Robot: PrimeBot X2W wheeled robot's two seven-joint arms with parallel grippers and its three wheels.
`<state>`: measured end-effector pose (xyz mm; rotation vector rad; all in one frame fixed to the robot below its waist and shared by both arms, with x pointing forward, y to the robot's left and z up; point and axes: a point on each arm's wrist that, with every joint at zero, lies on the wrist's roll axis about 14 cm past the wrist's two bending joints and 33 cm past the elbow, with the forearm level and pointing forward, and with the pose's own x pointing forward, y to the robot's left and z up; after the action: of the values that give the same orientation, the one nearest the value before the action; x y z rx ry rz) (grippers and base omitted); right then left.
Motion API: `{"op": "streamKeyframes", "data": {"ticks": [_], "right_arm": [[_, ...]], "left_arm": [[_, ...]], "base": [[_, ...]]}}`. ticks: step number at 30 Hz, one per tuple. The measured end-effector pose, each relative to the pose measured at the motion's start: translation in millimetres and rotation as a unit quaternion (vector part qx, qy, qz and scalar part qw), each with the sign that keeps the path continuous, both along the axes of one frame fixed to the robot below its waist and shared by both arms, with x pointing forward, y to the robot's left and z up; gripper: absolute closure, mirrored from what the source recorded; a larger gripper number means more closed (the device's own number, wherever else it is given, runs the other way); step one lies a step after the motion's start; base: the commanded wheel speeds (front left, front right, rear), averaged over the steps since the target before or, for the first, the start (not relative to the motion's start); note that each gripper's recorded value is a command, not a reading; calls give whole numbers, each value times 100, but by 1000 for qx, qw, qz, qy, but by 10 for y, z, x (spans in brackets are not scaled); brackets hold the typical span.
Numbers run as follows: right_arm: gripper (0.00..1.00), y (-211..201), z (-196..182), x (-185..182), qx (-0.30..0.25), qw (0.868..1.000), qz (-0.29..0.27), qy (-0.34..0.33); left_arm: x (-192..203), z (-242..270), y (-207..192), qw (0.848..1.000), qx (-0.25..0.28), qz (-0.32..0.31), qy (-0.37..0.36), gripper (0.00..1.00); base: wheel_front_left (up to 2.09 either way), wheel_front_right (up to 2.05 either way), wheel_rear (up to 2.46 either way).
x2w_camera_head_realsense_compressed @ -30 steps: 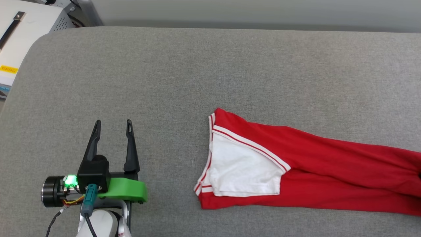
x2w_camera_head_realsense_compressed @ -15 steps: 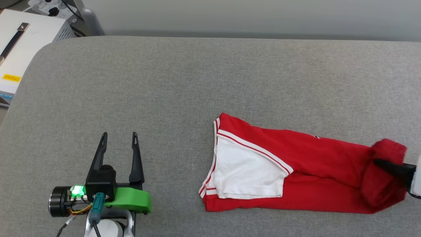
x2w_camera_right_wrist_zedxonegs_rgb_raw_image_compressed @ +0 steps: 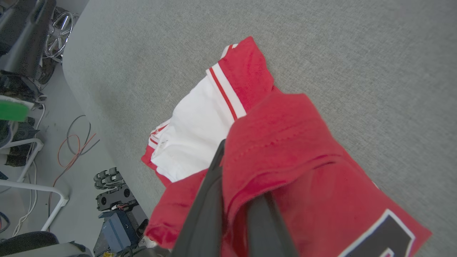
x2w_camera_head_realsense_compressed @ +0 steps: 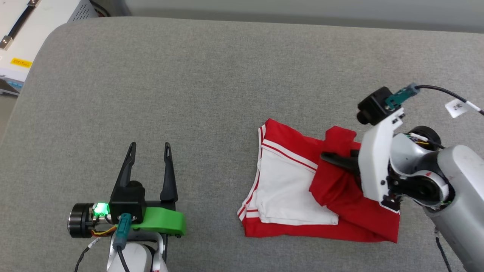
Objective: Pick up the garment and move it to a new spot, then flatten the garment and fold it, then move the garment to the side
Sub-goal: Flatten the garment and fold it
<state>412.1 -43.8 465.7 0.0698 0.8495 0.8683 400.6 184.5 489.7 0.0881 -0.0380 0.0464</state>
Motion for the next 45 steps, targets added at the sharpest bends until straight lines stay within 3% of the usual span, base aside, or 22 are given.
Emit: {"op": "streamKeyframes", "data": {"ticks": [6, 11, 14, 15, 16, 17, 22, 26, 31, 36, 39, 45], "right_arm": [[100, 311, -362, 63, -24, 999, 25, 20], [100, 334, -822, -83, -62, 995, 38, 63], [100, 355, -864, -48, -55, 996, 32, 56], [77, 375, -833, -24, -46, 998, 28, 45], [10, 395, -790, -1, -34, 999, 23, 34], [0, 417, -736, 22, -23, 999, 20, 21], [0, 288, -172, 300, 46, 993, -29, -104], [0, -163, 331, 576, 70, 962, -104, -243], [0, -811, 807, 656, 64, 898, -195, -389], [0, -1282, 1045, 462, 62, 838, -275, -467], [0, -1446, 1067, 287, 53, 817, -306, -486], [0, -1533, 928, -54, 61, 803, -358, -472]], "left_arm": [[83, -51, 28, 1000, 2, 4, 5, 0], [131, -112, 71, 1000, 2, 10, 12, 0], [138, -138, 89, 1000, 4, 14, 16, 0], [137, -141, 94, 1000, 3, 14, 17, 0], [134, -139, 101, 1000, 3, 14, 17, 0], [131, -133, 108, 1000, 4, 15, 16, 0], [112, -53, 134, 1000, 6, 17, 5, 0], [117, 3, 59, 1000, 4, 3, -3, 0], [160, 93, -77, 1000, 1, -21, -17, 0], [170, 196, -198, 999, -2, -43, -32, 0], [141, 246, -258, 998, -4, -52, -38, 0], [59, 309, -321, 997, -6, -64, -46, 0]], "base": [[0, 0, 0], [0, 0, 0], [0, 0, 0], [0, 0, 0], [0, 0, 0], [0, 0, 0], [0, 0, 0], [0, 0, 0], [0, 0, 0], [0, 0, 0], [0, 0, 0], [0, 0, 0]]}}
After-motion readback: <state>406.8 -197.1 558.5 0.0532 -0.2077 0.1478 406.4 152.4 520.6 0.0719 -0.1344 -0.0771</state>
